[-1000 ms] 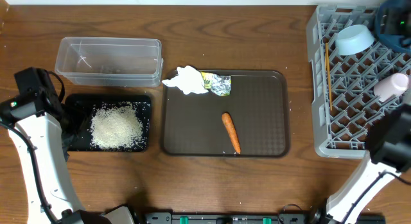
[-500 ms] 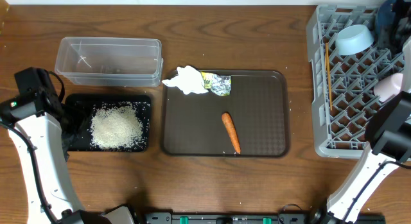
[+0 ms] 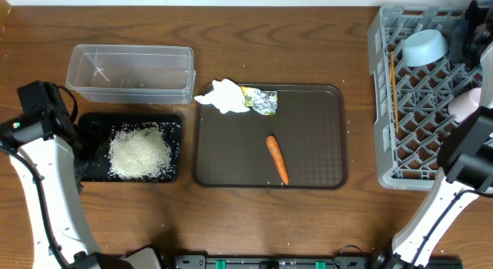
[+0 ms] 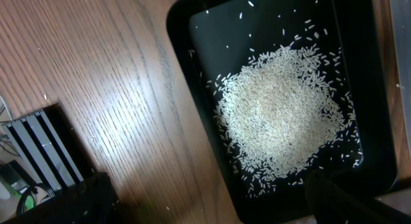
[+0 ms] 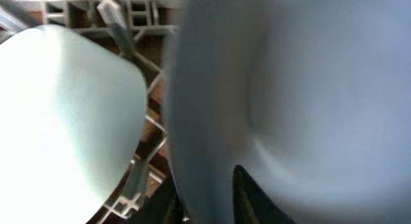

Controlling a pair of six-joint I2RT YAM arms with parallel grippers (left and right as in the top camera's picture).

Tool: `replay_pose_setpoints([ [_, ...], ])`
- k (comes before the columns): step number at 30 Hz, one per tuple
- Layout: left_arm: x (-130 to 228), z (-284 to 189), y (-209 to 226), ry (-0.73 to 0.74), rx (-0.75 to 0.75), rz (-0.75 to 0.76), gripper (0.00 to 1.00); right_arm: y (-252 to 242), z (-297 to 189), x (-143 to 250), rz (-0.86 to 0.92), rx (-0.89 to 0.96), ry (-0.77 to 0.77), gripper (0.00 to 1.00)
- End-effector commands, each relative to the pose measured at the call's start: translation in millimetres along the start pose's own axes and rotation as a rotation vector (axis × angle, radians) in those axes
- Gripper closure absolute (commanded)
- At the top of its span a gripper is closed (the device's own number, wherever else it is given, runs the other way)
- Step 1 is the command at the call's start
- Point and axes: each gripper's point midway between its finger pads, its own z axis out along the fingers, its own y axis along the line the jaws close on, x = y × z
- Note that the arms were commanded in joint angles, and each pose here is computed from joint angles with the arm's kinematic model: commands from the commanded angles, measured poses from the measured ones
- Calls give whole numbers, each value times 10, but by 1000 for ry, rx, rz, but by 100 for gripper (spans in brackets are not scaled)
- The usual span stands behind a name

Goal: Sort waste into correct bins and load items into the dishwasher rack
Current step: 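Lower the blue bowl upright into the rack's back corner and release, then withdraw the right gripper from the rack toward the table edge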

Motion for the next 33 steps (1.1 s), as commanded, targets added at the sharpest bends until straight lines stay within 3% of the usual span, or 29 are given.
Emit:
replay_pose_setpoints([
  [1,-36,-56,20,-21,2,-19,2,34,-12,-50,32,-38,-19,85],
  [8,-36,-56,20,-21,2,-18,2,170,-425,-340,71,-186,-142,98],
  [15,-36,-56,20,-21,2,-18,2,146,-880,-531,128,-327,-256,99],
  [22,-36,-56,20,-21,2,-19,2,134,-1559,-737,153,-730,-484,99],
  [30,-35,-56,20,-21,2,-18,2,253,-1980,-683,82,-1208,-648,99],
  [33,-35,-56,20,-21,2,-18,2,312,-1933,-667,83,-1252,-640,99],
])
